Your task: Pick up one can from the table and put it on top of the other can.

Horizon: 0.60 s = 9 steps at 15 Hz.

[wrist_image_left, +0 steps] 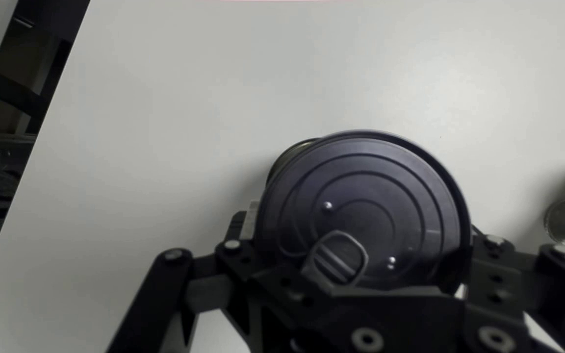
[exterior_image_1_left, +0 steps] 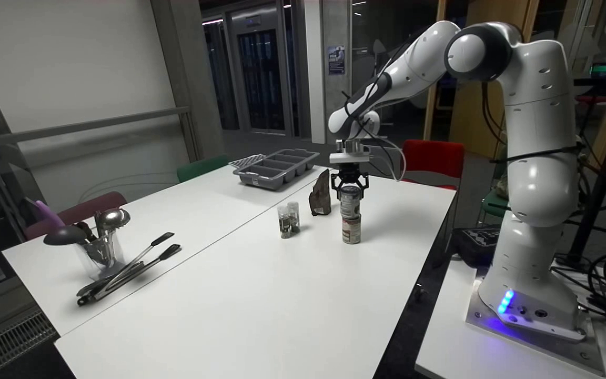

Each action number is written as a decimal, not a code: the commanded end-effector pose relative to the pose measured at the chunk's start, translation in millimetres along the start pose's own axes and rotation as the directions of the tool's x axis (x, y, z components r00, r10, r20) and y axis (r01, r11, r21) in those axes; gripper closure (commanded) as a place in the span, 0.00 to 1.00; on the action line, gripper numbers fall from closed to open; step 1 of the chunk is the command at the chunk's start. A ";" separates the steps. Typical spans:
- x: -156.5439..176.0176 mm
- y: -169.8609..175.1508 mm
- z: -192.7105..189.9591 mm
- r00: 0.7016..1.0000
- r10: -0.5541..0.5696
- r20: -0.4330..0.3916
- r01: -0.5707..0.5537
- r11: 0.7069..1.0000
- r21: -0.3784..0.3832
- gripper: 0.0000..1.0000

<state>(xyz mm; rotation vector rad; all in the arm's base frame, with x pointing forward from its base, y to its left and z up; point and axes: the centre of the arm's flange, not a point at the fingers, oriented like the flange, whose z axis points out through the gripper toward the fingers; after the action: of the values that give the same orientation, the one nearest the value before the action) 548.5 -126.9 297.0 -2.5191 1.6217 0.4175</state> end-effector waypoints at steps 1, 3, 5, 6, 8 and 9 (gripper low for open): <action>-15.7 17.3 1.3 1.000 0.016 -0.025 -0.015 1.000 0.016 0.43; -16.3 18.9 1.3 1.000 0.017 -0.025 -0.017 1.000 0.017 0.43; -17.6 21.3 1.2 0.999 0.020 -0.026 -0.020 1.000 0.019 0.43; -18.1 21.9 1.7 0.999 0.022 -0.025 -0.021 1.000 0.018 0.43; -17.0 22.2 3.0 0.999 0.023 -0.026 -0.023 1.000 0.017 0.43; -16.8 22.2 2.9 0.999 0.023 -0.025 -0.022 1.000 0.015 0.43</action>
<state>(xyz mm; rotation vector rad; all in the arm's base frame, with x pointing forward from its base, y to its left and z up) 537.9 -125.9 293.8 -2.5138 1.6304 0.4094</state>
